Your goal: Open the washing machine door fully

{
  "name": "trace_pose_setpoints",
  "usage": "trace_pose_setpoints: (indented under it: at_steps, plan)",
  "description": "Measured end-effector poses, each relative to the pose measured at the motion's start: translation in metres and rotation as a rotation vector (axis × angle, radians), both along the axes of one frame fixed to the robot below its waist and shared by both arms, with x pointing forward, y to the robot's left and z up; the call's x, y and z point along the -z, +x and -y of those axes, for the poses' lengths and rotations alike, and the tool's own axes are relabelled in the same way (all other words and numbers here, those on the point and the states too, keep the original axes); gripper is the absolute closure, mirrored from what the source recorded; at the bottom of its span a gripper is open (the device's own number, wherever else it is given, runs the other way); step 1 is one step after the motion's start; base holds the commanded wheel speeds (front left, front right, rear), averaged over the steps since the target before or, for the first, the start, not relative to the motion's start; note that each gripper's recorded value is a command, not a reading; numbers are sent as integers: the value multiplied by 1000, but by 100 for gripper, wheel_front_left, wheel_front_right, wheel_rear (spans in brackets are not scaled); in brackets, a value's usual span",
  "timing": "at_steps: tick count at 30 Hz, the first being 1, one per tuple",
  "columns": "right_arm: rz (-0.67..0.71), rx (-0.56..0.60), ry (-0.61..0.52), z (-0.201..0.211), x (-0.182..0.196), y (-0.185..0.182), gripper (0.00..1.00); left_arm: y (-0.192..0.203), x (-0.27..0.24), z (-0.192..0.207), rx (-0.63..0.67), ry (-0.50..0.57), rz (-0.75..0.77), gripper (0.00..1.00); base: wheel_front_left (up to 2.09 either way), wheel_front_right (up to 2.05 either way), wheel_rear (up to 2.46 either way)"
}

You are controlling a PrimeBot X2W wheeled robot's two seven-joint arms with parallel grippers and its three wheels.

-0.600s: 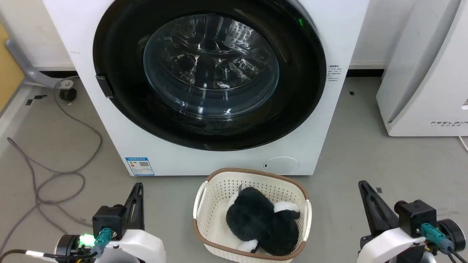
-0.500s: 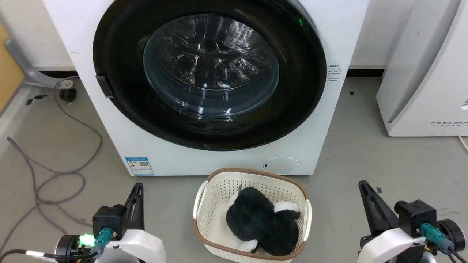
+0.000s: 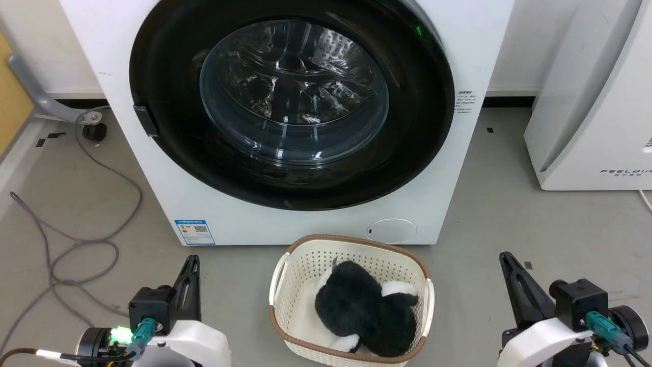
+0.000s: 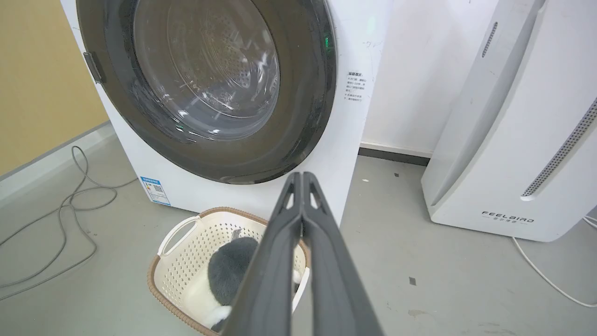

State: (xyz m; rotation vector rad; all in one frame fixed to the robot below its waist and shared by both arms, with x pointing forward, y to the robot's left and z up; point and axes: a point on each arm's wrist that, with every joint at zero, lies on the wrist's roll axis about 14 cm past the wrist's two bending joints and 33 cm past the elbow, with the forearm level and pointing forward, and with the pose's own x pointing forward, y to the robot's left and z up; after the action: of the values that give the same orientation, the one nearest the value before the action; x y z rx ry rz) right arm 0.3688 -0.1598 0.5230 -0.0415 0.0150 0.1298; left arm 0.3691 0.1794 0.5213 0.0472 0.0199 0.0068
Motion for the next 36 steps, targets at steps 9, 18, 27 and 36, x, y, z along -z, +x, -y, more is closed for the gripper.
trace_pose_setpoints:
  at_steps: [9, 18, 27, 36]
  plan:
    - [0, 1, 0, 0, 0, 0, 100, 0, 0, 0, 1, 0, 0, 100, 0, 0, 0]
    - [0, 0, 0, 0, 0, 0, 100, 0, 0, 0, 0, 0, 0, 100, 0, 0, 0]
    - [-1, 0, 1, 0, 0, 0, 0, 0, 0, 0, -2, 0, -1, 0, 0, 0, 0]
    - [13, 11, 31, 4, -3, 0, 0, 0, 0, 4, 3, 0, 7, 0, 0, 0, 0]
